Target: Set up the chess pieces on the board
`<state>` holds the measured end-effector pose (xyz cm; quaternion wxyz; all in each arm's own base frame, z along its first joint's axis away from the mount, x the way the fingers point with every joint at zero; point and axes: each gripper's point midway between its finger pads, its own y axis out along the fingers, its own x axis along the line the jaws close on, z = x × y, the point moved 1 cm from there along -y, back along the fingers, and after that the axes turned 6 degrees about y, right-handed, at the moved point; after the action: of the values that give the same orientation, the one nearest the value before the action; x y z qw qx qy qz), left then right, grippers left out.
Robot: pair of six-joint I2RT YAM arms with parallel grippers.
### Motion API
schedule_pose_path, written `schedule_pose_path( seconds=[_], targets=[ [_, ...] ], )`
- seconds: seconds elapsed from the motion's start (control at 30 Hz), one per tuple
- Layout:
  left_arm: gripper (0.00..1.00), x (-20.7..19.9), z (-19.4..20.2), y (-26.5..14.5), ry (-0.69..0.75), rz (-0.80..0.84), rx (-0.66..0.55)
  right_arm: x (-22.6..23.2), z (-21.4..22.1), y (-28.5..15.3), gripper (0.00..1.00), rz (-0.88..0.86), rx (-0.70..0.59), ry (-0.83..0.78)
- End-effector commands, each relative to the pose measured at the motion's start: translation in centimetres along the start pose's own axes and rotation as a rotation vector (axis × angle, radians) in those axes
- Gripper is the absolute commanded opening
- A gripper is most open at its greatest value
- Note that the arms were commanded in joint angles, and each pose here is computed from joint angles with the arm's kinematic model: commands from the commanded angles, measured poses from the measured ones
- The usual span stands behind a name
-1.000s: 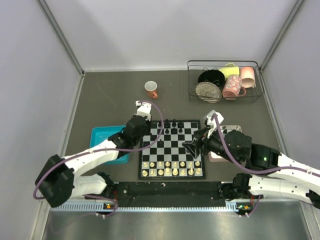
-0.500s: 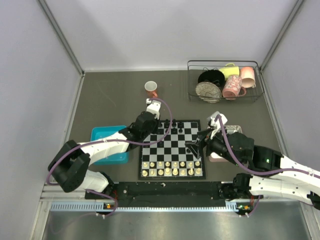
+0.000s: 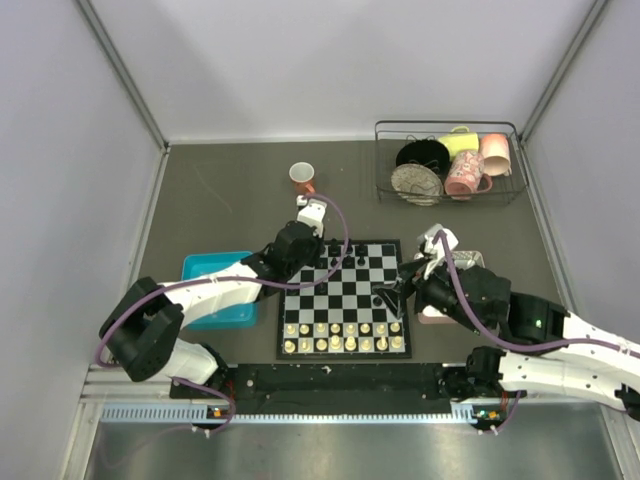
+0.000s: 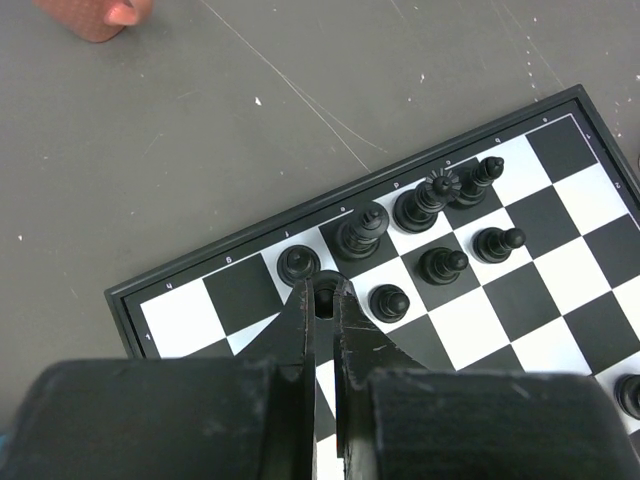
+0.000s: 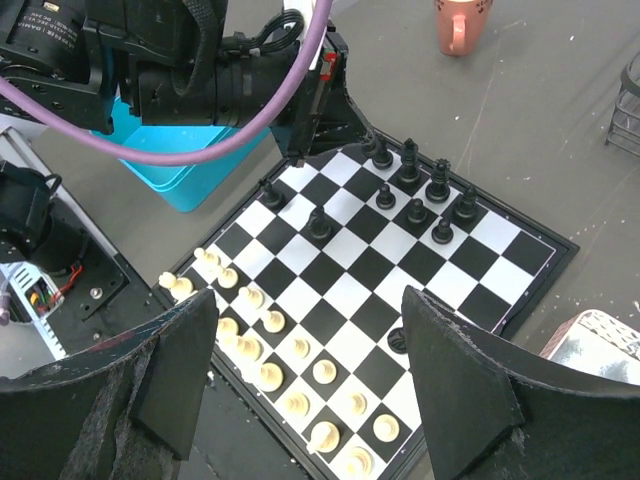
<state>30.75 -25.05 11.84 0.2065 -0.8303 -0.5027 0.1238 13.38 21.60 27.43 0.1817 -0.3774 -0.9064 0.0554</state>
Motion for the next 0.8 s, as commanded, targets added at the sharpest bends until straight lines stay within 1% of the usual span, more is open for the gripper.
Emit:
schedule_pose_path(
  seconds=[0.0, 0.23, 0.47, 0.77],
  targets=[
    [0.00, -0.8, -0.8, 0.0, -0.007, 0.018, -0.025, 0.0, -0.3, -0.7, 0.74, -0.004, -0.020, 0.021],
    [0.00, -1.4, 0.2, -0.3, 0.001, 0.015, 0.003, -0.7, -0.4, -1.4, 0.74, 0.009, -0.036, 0.026],
    [0.00, -0.9, 1.4, 0.0, 0.009, -0.028, 0.032, -0.8, -0.1, -1.3, 0.74, 0.014, -0.028, 0.023],
    [0.00, -0.8, 2.4, 0.7, 0.012, -0.042, 0.061, -0.7, 0.1, -1.1, 0.74, 0.018, -0.016, 0.018]
  ],
)
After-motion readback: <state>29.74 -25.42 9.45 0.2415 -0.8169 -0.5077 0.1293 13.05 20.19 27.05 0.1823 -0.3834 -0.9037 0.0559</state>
